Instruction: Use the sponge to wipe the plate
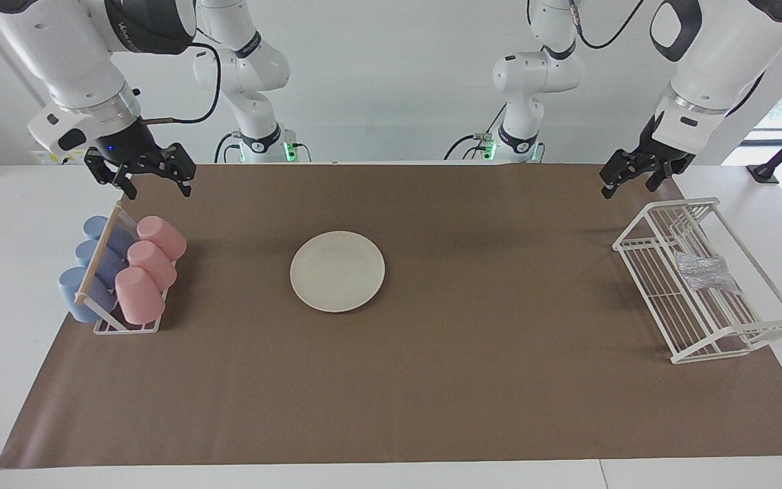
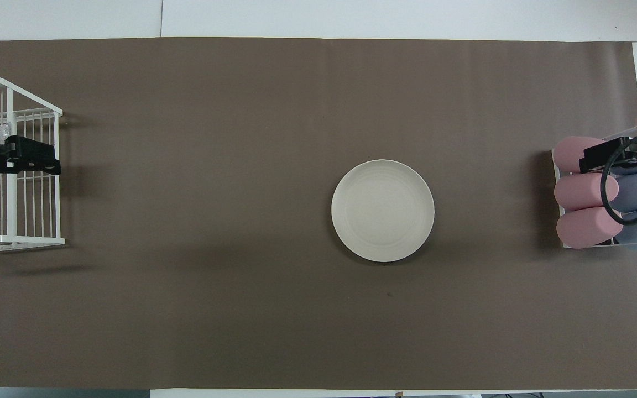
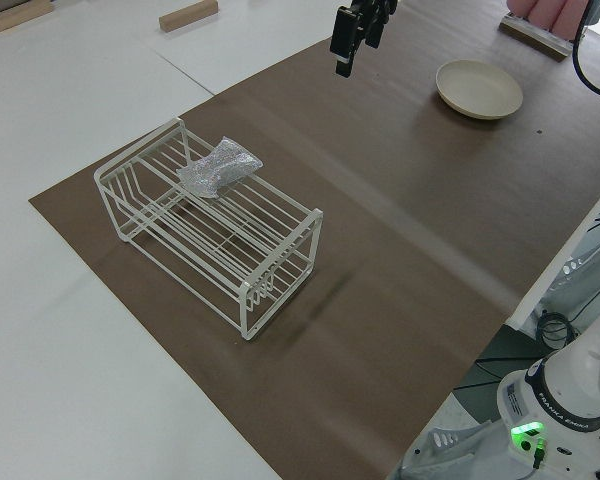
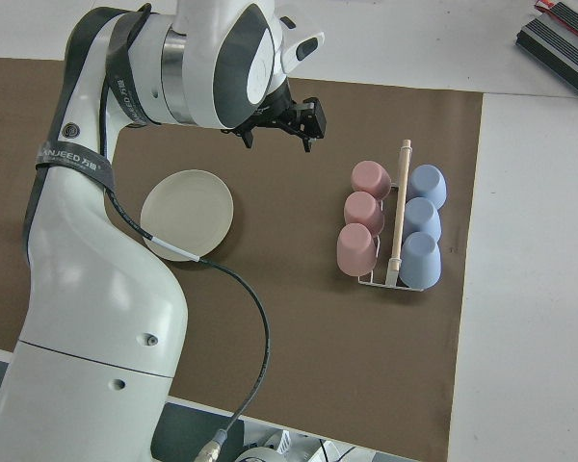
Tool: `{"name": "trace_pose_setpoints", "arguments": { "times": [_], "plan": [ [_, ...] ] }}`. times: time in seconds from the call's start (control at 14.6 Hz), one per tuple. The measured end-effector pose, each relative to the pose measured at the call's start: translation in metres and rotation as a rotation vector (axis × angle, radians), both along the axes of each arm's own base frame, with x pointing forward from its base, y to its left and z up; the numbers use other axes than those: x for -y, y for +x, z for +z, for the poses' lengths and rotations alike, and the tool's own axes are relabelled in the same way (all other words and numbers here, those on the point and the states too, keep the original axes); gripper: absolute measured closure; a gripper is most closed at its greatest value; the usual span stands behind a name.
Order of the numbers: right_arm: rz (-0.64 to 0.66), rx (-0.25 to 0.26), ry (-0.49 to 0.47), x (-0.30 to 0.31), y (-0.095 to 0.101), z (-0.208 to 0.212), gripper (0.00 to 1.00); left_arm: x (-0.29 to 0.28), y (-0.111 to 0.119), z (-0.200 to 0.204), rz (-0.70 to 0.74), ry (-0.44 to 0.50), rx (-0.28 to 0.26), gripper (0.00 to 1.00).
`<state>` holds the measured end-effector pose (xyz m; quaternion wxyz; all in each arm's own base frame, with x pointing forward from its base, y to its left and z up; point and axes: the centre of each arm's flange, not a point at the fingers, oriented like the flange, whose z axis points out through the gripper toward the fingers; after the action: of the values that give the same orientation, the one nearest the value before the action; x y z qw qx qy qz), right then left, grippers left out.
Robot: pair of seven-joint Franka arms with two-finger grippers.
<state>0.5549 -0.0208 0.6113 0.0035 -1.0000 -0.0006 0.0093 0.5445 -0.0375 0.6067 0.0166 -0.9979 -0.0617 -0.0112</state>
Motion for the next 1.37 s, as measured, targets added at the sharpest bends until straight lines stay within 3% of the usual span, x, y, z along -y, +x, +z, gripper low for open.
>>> {"name": "trace_pose_setpoints", "arguments": {
  "times": [0.27,0.62,0.82,1.03,1.37],
  "plan": [
    [-0.118,-0.001,-0.002,-0.009,0.0,0.0,0.0,-0.004,0.015,-0.032,0.021,0.211,0.004,0.0],
    [-0.274,-0.003,-0.006,-0.045,0.0,0.0,0.0,0.002,0.062,-0.124,-0.059,0.586,-0.023,0.0],
    [-0.403,-0.005,-0.003,-0.074,-0.002,0.0,0.0,-0.006,0.078,-0.16,-0.114,0.736,-0.038,0.0],
    [-0.556,0.01,0.003,-0.128,-0.009,0.009,0.0,-0.012,0.087,-0.182,-0.154,0.84,-0.05,0.0],
    [-0.852,-0.007,0.027,-0.214,-0.034,0.015,0.0,-0.015,0.09,-0.198,-0.145,0.864,-0.057,0.0]
  ]
}}
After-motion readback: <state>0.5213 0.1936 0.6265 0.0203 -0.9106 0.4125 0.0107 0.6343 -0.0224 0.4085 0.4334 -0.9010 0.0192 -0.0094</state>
